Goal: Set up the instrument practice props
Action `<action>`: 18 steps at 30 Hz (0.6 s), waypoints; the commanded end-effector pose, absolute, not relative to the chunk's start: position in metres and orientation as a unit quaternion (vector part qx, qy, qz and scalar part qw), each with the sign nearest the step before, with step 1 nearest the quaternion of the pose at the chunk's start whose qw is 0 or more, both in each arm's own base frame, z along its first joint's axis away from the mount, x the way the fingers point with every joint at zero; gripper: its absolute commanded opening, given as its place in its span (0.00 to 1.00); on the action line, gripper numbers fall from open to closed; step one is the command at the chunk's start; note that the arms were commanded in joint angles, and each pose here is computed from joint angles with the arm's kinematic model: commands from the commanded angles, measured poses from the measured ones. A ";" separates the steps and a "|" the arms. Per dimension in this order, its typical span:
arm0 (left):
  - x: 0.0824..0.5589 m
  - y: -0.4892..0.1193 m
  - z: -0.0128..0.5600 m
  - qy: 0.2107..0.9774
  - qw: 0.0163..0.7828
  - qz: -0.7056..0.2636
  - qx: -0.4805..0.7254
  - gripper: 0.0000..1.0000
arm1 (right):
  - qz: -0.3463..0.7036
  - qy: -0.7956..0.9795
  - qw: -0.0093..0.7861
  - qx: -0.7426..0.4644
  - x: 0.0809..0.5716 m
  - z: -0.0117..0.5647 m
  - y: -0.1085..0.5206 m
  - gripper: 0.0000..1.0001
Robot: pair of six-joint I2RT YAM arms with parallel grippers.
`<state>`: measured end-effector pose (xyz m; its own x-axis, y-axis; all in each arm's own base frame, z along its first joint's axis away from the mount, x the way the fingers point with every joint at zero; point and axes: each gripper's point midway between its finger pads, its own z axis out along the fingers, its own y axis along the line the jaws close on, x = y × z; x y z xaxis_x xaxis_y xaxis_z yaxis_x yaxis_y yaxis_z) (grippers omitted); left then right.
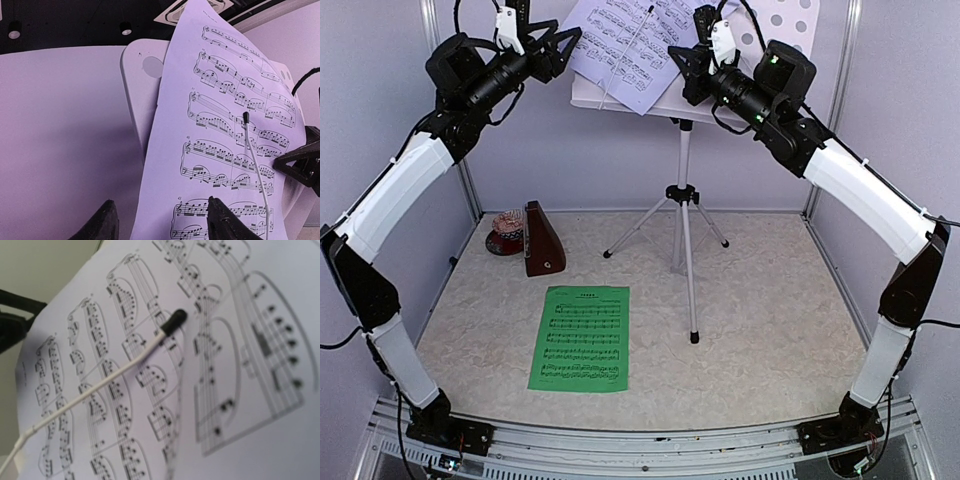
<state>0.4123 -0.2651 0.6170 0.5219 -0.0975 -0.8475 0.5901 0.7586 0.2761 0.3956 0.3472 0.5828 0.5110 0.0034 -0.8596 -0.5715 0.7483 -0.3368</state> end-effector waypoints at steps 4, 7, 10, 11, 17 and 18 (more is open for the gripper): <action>0.405 -0.273 0.609 0.443 0.810 -0.223 0.313 0.32 | 0.166 0.447 0.829 -0.292 0.384 0.601 0.335 0.01; 0.403 -0.272 0.607 0.443 0.810 -0.224 0.313 0.17 | 0.163 0.446 0.831 -0.290 0.384 0.602 0.334 0.01; 0.402 -0.271 0.605 0.445 0.810 -0.225 0.309 0.04 | 0.159 0.445 0.833 -0.287 0.385 0.603 0.333 0.01; 0.401 -0.270 0.604 0.445 0.810 -0.227 0.307 0.00 | 0.158 0.443 0.835 -0.285 0.386 0.604 0.333 0.01; 0.400 -0.271 0.583 0.458 0.802 -0.244 0.295 0.00 | 0.153 0.440 0.841 -0.277 0.389 0.606 0.332 0.00; 0.400 -0.269 0.580 0.460 0.803 -0.245 0.290 0.00 | 0.151 0.439 0.842 -0.275 0.389 0.607 0.331 0.00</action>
<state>0.4140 -0.2783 0.5737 0.4438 -0.0839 -0.8922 0.6622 0.7015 0.2634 0.3968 0.3432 0.5860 0.5266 -0.0087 -0.8501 -0.5432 0.7658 -0.3443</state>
